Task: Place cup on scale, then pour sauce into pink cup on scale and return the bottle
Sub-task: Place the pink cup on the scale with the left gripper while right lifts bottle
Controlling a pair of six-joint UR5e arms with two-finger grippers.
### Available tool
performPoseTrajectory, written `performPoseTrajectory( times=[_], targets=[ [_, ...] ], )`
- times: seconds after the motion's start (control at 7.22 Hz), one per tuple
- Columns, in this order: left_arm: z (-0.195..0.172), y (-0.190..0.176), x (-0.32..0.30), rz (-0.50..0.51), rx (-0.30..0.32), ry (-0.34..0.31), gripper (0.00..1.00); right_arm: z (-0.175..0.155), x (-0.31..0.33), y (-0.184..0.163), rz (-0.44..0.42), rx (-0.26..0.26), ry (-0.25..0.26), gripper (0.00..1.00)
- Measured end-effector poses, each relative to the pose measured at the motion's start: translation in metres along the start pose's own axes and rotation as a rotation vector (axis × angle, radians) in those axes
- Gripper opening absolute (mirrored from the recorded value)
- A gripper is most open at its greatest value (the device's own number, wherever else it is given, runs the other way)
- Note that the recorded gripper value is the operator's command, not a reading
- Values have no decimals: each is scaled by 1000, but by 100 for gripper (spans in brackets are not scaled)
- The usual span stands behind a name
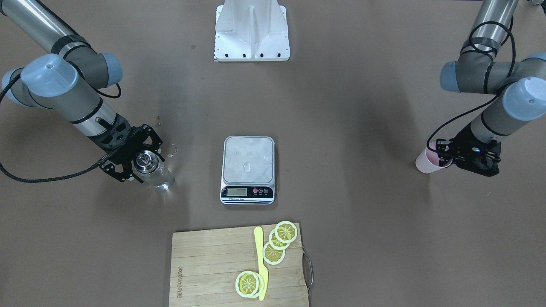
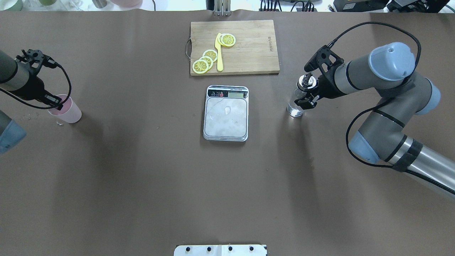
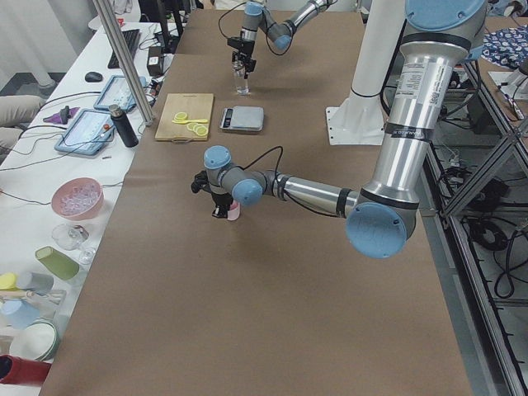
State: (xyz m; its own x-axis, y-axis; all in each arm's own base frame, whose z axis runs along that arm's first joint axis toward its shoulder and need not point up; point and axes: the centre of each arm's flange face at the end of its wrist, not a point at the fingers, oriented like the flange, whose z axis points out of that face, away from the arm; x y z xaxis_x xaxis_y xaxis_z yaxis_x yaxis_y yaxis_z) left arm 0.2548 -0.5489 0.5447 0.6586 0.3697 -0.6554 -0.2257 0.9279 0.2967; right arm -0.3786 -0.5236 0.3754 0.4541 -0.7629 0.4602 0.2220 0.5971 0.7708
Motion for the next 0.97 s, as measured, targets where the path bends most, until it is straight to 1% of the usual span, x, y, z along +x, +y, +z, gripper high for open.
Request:
performPoseTrajectory(
  times=[0.42,0.69,0.83,0.97],
  targets=[
    [-1,-1,2,7,6,1,0,1,2,1,23,-5,-3,0],
    [-11,-8,13,11,17,17,0,0,3,2,36,-4,3,0],
    [-25,-21,31,7,15,31,0,-1,2,-1,53,2,4,0],
    [-48,-43,59,-4,-2,42,0,-4,0,-9,71,14,0,0]
  ],
)
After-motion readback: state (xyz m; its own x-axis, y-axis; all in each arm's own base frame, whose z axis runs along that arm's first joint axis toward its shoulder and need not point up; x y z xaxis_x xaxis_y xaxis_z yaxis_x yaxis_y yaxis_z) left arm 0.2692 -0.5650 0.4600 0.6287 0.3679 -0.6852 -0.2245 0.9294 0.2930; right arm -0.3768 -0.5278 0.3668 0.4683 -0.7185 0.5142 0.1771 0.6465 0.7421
